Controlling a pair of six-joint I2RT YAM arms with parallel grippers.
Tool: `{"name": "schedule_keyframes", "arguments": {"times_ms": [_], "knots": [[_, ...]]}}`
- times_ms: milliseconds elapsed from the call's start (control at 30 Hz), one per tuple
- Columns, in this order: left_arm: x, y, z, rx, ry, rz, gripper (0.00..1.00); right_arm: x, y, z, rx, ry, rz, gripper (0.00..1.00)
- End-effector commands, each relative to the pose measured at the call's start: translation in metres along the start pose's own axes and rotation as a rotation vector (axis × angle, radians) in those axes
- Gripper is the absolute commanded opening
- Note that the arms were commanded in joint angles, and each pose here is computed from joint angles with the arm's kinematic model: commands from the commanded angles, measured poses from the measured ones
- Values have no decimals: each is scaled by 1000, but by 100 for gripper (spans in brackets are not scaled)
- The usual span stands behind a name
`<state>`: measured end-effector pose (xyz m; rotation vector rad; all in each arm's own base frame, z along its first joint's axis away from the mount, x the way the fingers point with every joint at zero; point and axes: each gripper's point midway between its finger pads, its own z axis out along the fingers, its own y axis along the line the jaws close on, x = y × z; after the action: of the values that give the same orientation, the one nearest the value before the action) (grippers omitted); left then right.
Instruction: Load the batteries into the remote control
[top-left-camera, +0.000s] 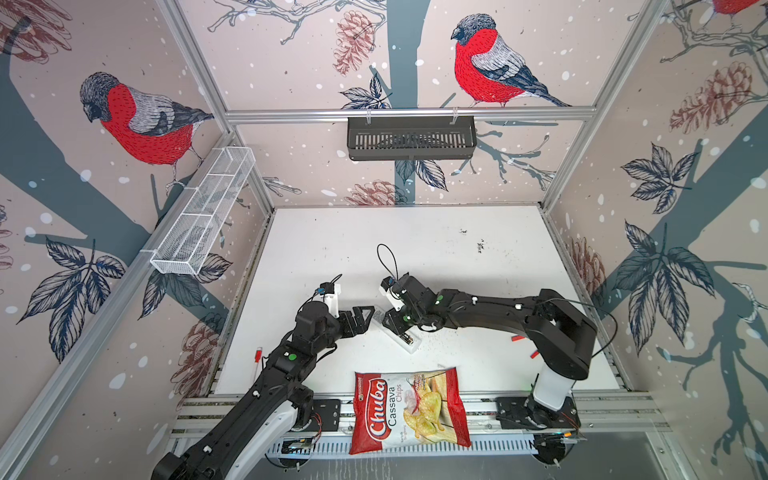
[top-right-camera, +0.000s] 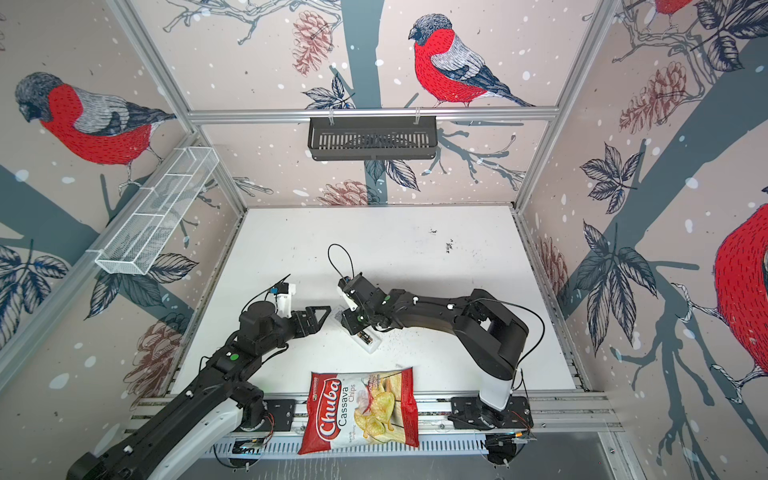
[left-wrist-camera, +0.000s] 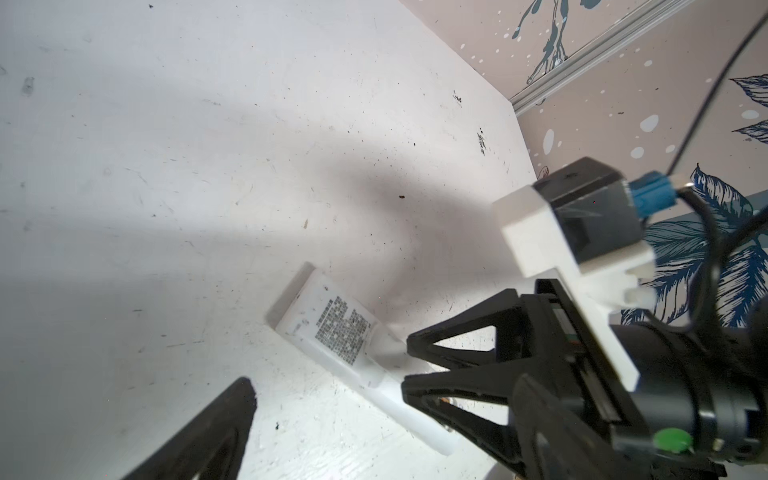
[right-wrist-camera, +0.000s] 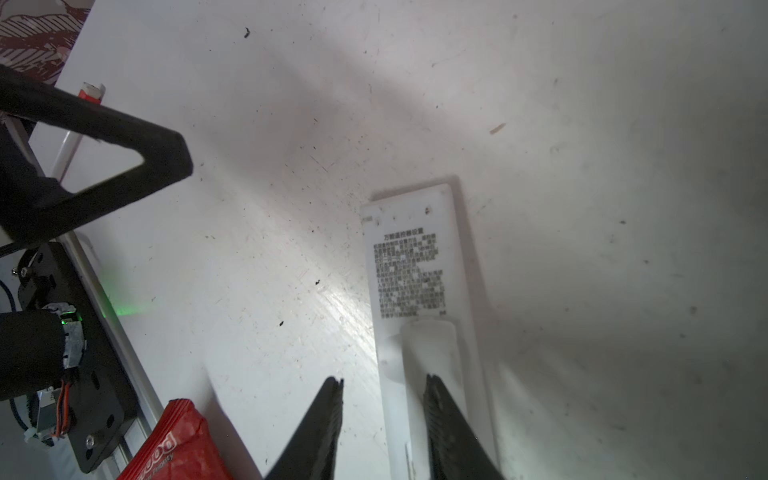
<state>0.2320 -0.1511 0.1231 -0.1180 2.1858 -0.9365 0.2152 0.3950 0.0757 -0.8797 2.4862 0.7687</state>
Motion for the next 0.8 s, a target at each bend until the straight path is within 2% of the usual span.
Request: {"name": "schedule_keyframes", "arguments": {"times_ms": [0,167,300,433,600,767], "knots": [[-7,-3,0,22,-19,7,97,4,-17,-5,68,10,-32,41],[-7,-2,1,26,-15,2,97,12,-23,-1,80,47,-77,60],[-8,-1,1,25,-16,-3,97,21,-22,5,63,81,-115,65],[-7,0,2,25,-11,-4,97,28,-22,11,52,107,-137,63],[-7,0,2,25,-13,-5,97,32,-26,15,64,121,-146,50],[-8,1,3,22,-11,-8,97,34,-27,17,71,133,-163,46]]}}
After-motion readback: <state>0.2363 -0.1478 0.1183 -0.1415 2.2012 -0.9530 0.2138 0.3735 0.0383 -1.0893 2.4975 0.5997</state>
